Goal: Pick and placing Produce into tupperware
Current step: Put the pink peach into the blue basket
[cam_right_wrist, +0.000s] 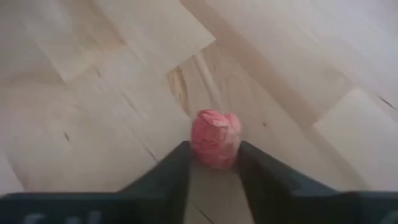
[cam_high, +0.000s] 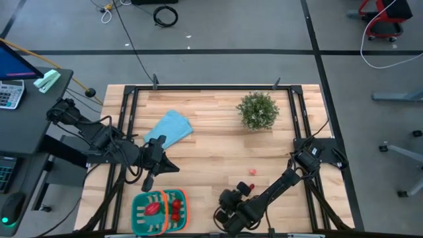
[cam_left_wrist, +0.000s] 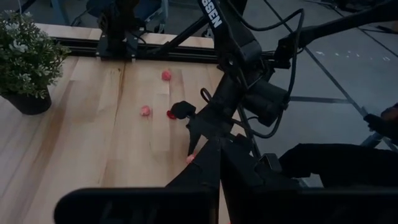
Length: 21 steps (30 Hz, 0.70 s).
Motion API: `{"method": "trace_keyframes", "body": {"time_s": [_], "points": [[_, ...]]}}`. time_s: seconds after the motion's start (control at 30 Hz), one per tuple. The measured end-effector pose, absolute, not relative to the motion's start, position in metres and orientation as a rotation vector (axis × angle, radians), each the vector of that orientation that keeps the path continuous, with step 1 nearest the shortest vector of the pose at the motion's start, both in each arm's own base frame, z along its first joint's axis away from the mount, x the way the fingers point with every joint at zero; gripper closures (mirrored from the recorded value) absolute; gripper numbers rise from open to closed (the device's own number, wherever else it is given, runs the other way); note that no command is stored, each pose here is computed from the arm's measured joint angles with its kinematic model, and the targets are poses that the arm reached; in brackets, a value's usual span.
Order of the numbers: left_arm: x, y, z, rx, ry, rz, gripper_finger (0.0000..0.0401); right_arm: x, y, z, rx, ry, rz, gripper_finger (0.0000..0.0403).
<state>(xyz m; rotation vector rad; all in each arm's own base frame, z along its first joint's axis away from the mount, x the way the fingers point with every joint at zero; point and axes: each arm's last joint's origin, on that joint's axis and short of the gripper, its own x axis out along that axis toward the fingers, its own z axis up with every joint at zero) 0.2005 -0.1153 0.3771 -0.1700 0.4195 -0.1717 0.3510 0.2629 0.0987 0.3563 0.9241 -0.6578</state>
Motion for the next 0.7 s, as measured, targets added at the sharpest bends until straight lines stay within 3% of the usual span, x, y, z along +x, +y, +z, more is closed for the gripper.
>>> {"method": "trace_keyframes", "body": {"time_s": [0.13, 0.2, 0.3, 0.53, 0.7], "points": [[0.201, -0.115, 0.377, -0.170, 0.419, -0.171, 0.0394, 0.352, 0.263, 0.102, 0.314, 0.917, -0.630, 0.0363], [0.201, -0.115, 0.377, -0.171, 0.419, -0.171, 0.0391, 0.352, 0.263, 0.108, 0.277, 0.891, -0.613, 0.0386], [0.201, -0.115, 0.377, -0.171, 0.418, -0.172, 0.0382, 0.352, 0.263, 0.124, 0.243, 0.848, -0.594, 0.0381], [0.201, -0.115, 0.378, -0.171, 0.416, -0.172, 0.0378, 0.358, 0.265, 0.222, 0.209, 0.505, -0.464, 0.0389], [0.202, -0.114, 0.378, -0.177, 0.409, -0.166, 0.0391, 0.388, 0.262, 0.260, 0.208, 0.307, -0.265, 0.0377]]}}
